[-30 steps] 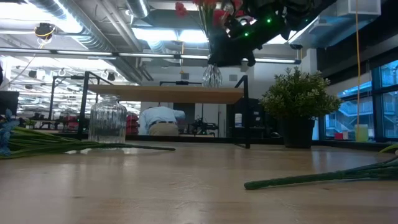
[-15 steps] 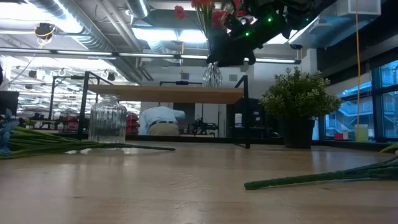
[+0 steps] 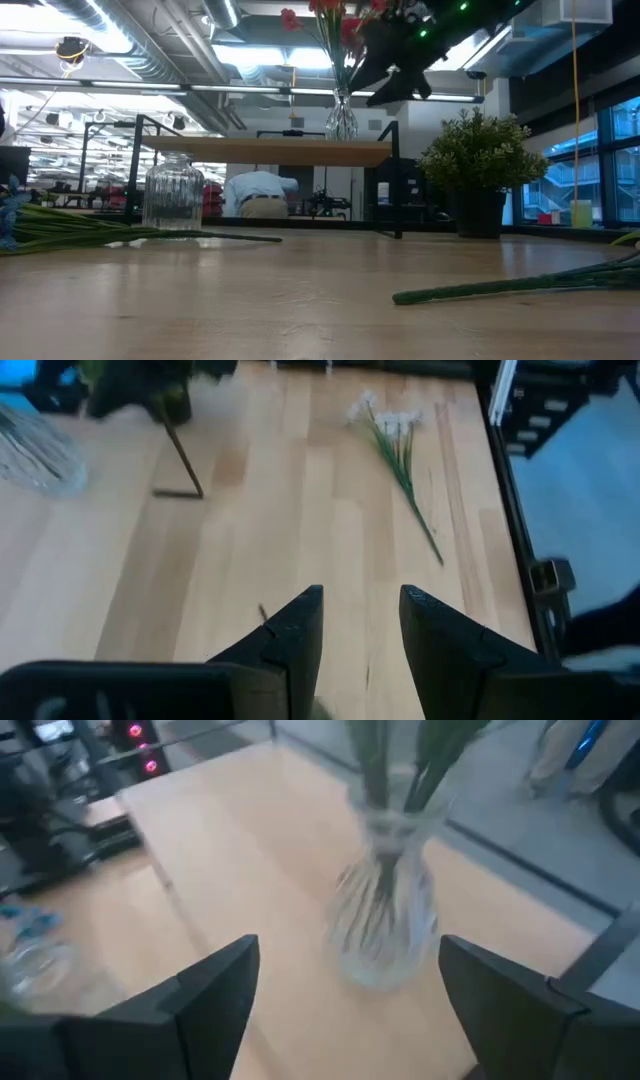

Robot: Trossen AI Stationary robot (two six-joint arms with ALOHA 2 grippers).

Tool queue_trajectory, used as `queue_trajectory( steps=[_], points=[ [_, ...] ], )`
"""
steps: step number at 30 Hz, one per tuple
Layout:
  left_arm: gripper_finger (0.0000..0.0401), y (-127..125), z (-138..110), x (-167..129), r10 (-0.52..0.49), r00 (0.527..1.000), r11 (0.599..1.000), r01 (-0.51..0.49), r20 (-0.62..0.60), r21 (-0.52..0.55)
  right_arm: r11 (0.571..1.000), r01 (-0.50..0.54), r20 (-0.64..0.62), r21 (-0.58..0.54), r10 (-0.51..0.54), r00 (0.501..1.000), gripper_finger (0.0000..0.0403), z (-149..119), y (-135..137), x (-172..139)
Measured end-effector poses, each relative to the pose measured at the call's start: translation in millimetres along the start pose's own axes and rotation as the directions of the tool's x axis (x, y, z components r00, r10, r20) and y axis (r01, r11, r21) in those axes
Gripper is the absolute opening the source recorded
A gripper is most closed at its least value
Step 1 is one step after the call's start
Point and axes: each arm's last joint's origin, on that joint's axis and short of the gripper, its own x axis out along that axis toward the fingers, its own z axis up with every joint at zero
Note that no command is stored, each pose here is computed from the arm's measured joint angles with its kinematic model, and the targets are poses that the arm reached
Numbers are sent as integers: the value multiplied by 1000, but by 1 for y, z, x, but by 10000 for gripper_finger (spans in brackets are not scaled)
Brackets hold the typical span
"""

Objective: Pick and place flowers into a vace then onto a shelf
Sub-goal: Put the blue flowers into the transparent vase

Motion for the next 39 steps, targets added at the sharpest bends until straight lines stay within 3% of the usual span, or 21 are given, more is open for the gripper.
queue_trajectory(
  steps=[5,11,18,24,30,32,39],
  points=[
    [127,1,-11,12,10,992,1000,-9,-126,7,998,-61,-50,22,62,997,311,-2,14,-28],
    [127,3,-32,53,36,956,998,-47,-290,-32,986,-155,-67,65,159,985,311,-7,37,-57],
    [127,4,-67,100,61,869,985,-131,-492,-110,975,-219,-90,48,223,971,311,-15,56,-66],
    [127,2,-96,133,97,770,945,-271,-630,-186,971,-234,-98,38,237,967,311,-18,62,-70],
    [127,-5,-117,159,125,691,922,-346,-712,-173,970,-236,-98,57,241,966,310,-18,63,-71],
    [127,-8,-125,169,128,684,918,-356,-718,-176,970,-234,-101,63,240,966,311,-18,63,-71],
    [127,-15,-146,190,120,729,913,-347,-674,-213,970,-234,-134,66,241,961,310,-23,66,-74]
  ],
)
